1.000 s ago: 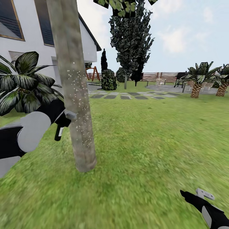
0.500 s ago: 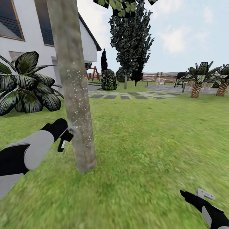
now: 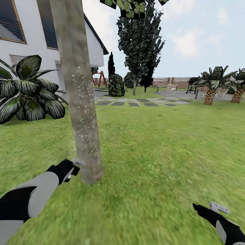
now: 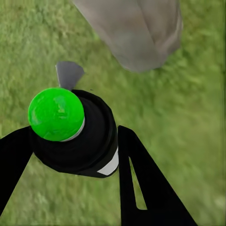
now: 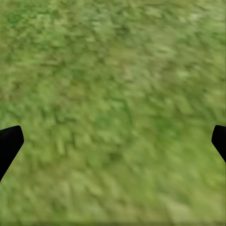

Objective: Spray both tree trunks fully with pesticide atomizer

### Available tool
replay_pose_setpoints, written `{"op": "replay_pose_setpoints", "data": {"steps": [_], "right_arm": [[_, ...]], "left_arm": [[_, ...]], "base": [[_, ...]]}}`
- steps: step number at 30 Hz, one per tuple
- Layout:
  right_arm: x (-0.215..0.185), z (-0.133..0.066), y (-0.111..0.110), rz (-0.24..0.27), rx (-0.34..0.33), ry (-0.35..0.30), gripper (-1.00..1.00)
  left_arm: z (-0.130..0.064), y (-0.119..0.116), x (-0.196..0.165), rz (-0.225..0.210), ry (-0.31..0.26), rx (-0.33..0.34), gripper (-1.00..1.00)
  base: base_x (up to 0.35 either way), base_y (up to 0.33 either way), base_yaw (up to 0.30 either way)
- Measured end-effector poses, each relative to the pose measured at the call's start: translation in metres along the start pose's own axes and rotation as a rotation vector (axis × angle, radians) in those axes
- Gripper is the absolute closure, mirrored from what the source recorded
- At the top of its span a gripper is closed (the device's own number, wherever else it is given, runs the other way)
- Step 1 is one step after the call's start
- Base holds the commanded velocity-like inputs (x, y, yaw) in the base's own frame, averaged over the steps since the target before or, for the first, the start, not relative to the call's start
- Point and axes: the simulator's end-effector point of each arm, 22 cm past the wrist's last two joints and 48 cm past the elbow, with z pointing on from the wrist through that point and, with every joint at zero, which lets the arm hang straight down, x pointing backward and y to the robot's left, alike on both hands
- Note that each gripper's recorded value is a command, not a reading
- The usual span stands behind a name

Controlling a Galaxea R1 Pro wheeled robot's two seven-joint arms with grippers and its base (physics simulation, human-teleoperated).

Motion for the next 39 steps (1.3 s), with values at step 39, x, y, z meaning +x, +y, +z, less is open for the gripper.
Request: {"op": "replay_pose_setpoints", "data": {"steps": [39], "right_arm": [[0.000,0.000,0.000,-0.001,0.000,0.000,-1.00]], "left_arm": [[0.009,-0.009,0.001,-0.163,-0.127,0.051,1.00]], "base": [[-0.045,0.229,-0.113]]}}
